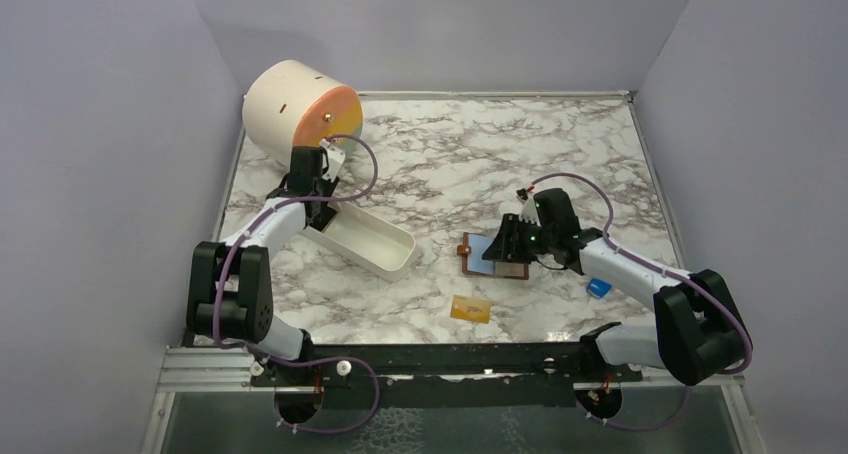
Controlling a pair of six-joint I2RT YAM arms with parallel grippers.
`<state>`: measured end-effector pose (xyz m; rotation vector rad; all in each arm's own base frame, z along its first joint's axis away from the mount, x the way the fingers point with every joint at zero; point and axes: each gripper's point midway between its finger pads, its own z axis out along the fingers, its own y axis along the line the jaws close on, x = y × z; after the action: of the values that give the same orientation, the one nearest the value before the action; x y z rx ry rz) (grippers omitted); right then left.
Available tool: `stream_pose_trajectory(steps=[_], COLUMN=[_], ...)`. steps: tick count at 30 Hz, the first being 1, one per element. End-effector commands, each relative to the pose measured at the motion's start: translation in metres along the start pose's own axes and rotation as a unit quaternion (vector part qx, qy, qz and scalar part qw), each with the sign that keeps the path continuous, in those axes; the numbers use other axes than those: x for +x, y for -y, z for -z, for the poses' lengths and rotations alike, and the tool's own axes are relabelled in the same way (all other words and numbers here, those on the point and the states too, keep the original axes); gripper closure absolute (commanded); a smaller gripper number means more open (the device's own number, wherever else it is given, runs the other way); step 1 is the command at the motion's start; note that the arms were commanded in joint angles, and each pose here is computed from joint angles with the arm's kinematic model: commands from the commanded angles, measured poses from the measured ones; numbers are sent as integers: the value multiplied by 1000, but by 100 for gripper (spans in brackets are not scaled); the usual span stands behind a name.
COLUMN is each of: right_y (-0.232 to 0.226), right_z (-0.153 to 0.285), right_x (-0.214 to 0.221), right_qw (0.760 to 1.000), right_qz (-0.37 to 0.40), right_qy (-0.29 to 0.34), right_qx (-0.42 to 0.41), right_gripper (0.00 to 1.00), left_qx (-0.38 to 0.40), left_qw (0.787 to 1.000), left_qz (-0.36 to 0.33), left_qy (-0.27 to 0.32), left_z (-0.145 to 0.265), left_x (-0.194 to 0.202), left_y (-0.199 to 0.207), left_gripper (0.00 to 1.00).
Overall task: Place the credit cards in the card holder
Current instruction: Pick up the credit card from the storage box.
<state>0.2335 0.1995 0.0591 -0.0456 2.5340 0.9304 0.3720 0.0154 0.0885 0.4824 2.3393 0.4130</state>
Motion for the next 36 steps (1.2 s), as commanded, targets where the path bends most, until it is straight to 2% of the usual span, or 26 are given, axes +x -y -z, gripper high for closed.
stream_pose_trajectory(steps=[1,10,17,23,36], right_y=[-5,-3,1,0,3], right_z=[0,-3,-4,1,2], right_x=[-4,-3,-3,-8,-4], right_qw=[1000,1000,1000,1000,1000], right_qz=[17,16,18,20,21], right_qy=[1,-2,-3,11,8], right_qx=[-10,-6,1,10,14], right_gripper=[60,60,60,60,60], left_qx=[-35,-50,-77,-100,-120], left_qw=[999,998,995,993,990], left_qz=[-22,-40,-51,-53,-66], left_qy=[17,-13,-25,-19,-21], left_z=[-13,-31,-35,-31,-25], left_x=[-11,-1,2,-2,-6], left_y=[-15,-17,-26,-35,-40], left_gripper=[51,52,57,65,68])
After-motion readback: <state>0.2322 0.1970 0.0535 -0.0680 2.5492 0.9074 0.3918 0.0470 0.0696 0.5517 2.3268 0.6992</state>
